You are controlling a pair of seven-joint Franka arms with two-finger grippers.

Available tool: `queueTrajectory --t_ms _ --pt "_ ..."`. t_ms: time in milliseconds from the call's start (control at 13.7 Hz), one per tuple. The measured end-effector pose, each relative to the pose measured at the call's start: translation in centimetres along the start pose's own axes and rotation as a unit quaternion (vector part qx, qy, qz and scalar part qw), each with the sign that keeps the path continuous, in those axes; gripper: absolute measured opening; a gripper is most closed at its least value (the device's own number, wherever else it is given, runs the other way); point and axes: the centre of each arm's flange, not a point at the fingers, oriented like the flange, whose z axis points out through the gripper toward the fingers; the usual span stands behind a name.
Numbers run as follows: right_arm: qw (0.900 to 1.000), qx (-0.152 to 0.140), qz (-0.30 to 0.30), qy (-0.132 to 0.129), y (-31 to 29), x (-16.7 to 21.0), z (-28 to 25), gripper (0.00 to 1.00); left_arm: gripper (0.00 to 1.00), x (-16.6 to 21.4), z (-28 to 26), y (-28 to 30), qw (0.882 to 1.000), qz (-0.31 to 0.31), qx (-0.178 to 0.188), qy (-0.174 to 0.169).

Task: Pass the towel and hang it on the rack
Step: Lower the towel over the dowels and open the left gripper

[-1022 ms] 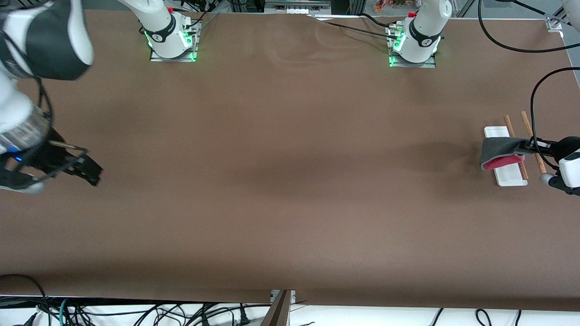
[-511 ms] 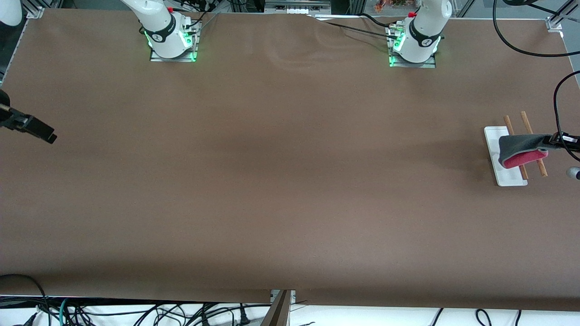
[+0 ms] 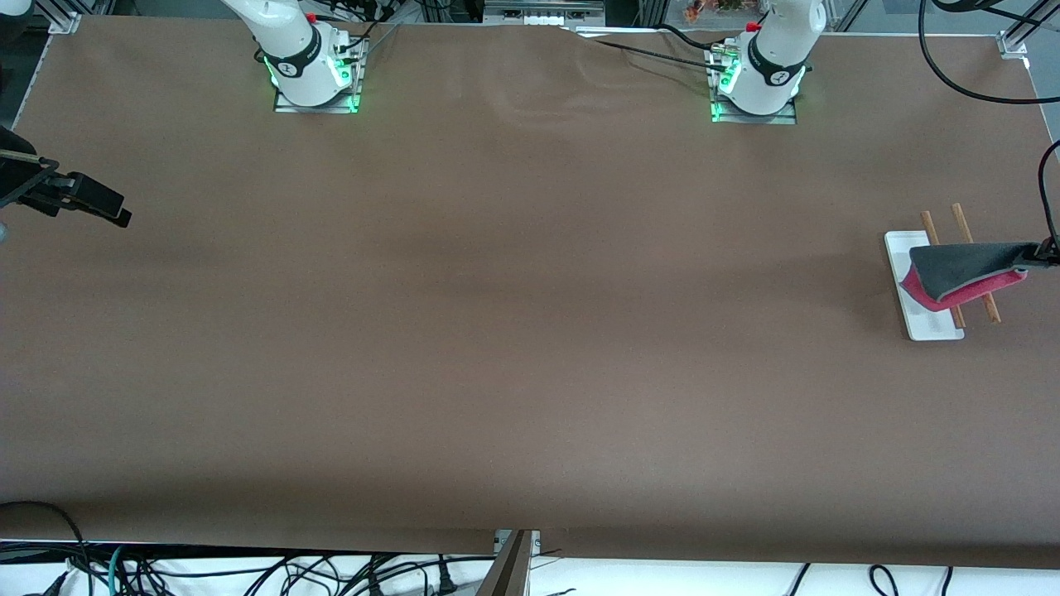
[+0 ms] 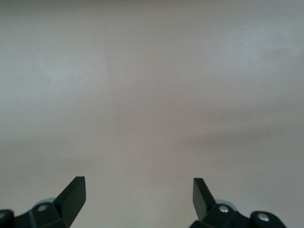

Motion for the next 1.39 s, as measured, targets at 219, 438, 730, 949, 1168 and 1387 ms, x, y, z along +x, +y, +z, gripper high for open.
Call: queueTrajectory --t_ms 219,438,730,949,1168,1387 --pt "1.000 0.001 -0.019 -0.005 0.3 -0.1 0.1 1.00 0.03 -1.1 1.5 -3.2 1.000 0.007 -0.002 0.011" --pt "1.000 0.001 -0.022 -0.006 0.4 0.1 0.2 1.00 0.03 -2.2 2.9 -6.0 1.000 0.013 -0.002 0.019" --pt "1.000 0.001 -0.029 -0.001 0.0 1.0 0.2 1.00 0.13 -4.0 5.5 -10.0 0.999 0.026 -0.002 0.028" --pt "1.000 0.002 -0.030 0.001 -0.1 1.3 0.1 1.00 0.41 -5.2 7.4 -12.1 0.999 0.017 -0.015 0.026" --pt "1.000 0.002 -0.031 0.002 -0.1 1.4 0.0 1.00 0.73 -6.0 7.5 -12.8 0.999 0.016 -0.014 0.031" --pt "0.999 0.002 -0.034 0.002 -0.4 1.4 0.0 1.00 1.00 -6.0 6.0 -12.3 0.999 0.019 -0.003 0.041"
